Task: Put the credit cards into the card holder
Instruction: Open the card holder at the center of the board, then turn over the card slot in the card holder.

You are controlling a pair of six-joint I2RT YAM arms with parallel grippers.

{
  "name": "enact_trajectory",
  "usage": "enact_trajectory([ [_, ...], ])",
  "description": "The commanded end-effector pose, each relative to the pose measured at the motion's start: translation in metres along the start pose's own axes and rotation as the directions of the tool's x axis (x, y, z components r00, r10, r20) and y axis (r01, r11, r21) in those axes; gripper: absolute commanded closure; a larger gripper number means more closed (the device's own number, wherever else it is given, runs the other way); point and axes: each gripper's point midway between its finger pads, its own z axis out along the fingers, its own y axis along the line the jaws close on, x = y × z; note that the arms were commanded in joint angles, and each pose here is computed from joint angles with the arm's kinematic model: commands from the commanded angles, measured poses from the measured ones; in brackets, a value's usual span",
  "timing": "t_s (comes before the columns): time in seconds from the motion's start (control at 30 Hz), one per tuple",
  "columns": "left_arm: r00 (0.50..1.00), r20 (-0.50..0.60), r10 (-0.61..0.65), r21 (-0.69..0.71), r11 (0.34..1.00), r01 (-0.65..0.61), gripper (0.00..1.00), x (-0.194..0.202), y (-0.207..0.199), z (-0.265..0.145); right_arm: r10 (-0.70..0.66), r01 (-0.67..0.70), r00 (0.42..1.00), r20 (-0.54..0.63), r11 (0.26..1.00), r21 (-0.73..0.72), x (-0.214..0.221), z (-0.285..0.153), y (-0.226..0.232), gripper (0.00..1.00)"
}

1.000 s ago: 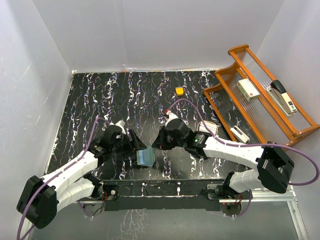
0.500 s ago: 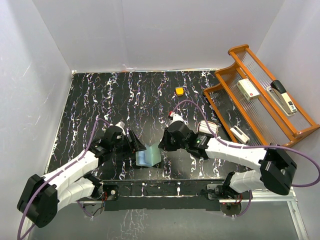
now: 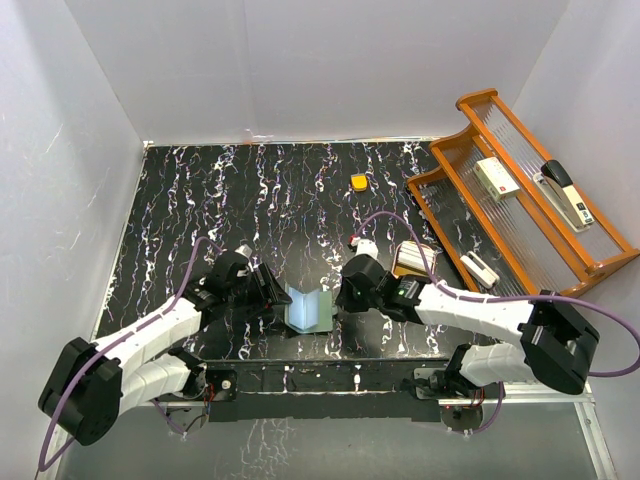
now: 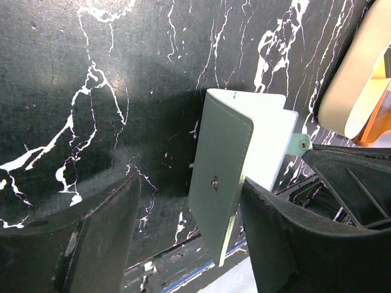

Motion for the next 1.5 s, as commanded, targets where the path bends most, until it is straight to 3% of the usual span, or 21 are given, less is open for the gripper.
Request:
enact_trajectory([
  [0.0, 1.000, -0.018, 0.009, 0.017, 1.000, -0.009, 0.39, 0.004, -0.001, 0.001, 0.016, -0.015, 0.998, 0.064, 1.000, -0.006, -0.011, -0.003, -0.001, 1.00],
  [0.23, 1.000, -0.019, 0.005, 0.086, 0.996, -0.003, 0.53, 0.006, -0.009, 0.003, 0.011, -0.010, 0.998, 0.057, 1.000, -0.004, -0.010, -0.002, -0.002, 1.00],
  [0.57, 0.999, -0.032, 0.003, 0.151, 0.989, 0.002, 0.91, 0.006, -0.023, 0.003, 0.009, -0.009, 0.999, 0.054, 1.000, -0.010, -0.011, -0.005, 0.001, 1.00],
  [0.67, 0.999, -0.036, -0.011, 0.169, 0.985, 0.017, 0.99, 0.007, -0.026, 0.003, 0.017, -0.016, 0.999, 0.048, 1.000, -0.009, -0.015, -0.009, 0.005, 0.86],
  [0.8, 0.999, -0.040, -0.012, 0.177, 0.984, 0.019, 1.00, 0.007, -0.027, 0.003, 0.014, -0.013, 0.999, 0.046, 1.000, -0.020, -0.031, -0.023, 0.021, 0.71],
  [0.9, 0.999, -0.032, -0.004, 0.167, 0.986, 0.009, 1.00, 0.006, -0.026, 0.003, 0.016, -0.014, 0.999, 0.044, 0.999, -0.045, -0.041, -0.033, 0.033, 0.65],
  [1.2, 1.000, -0.029, -0.012, 0.171, 0.985, 0.017, 1.00, 0.007, -0.024, 0.003, 0.060, -0.059, 0.998, -0.005, 0.970, -0.234, -0.046, -0.032, 0.082, 0.66],
  [1.47, 0.999, -0.034, -0.021, 0.162, 0.986, 0.027, 1.00, 0.010, -0.020, 0.003, 0.052, -0.069, 0.996, -0.068, 0.960, -0.273, -0.033, -0.007, 0.094, 0.61],
])
